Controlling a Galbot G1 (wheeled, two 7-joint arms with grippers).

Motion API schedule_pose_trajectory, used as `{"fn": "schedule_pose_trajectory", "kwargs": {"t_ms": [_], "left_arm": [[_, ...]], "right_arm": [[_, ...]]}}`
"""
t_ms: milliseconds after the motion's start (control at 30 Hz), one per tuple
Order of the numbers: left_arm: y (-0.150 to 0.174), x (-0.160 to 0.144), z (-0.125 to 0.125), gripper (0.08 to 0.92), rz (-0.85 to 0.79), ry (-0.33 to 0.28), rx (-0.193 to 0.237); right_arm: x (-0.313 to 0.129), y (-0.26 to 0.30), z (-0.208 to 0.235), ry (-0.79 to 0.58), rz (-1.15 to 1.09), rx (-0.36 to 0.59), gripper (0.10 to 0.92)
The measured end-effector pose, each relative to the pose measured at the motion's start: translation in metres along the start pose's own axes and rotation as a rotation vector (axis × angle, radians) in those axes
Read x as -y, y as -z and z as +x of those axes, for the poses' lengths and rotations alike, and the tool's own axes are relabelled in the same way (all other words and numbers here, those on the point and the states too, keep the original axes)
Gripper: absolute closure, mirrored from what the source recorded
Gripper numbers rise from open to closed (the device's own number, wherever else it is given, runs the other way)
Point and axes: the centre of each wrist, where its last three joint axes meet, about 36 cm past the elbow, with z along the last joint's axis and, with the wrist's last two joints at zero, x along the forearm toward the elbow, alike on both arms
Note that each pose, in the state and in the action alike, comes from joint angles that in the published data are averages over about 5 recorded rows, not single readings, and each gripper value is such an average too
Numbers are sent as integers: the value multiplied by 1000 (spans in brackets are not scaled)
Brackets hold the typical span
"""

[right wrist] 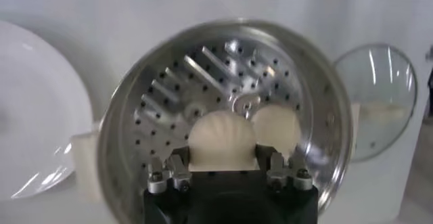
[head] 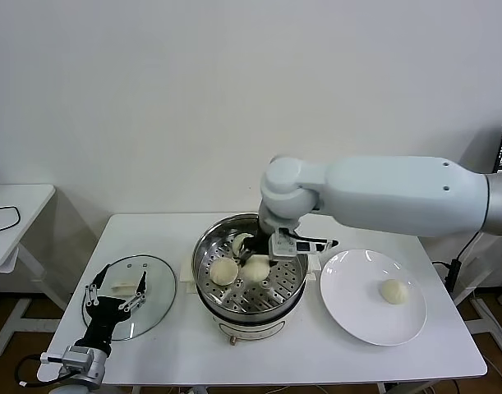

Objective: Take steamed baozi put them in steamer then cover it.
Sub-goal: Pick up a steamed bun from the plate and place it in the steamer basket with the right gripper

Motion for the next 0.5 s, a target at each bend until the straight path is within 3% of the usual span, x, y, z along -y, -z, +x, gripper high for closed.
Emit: {"fn": "schedule_pose_trajectory", "kwargs": {"t_ms": [500], "left_arm": [[-6, -3, 2, 177, 2, 8, -17]], "right_arm": [[11, 11, -42, 33, 27, 70, 352]]}}
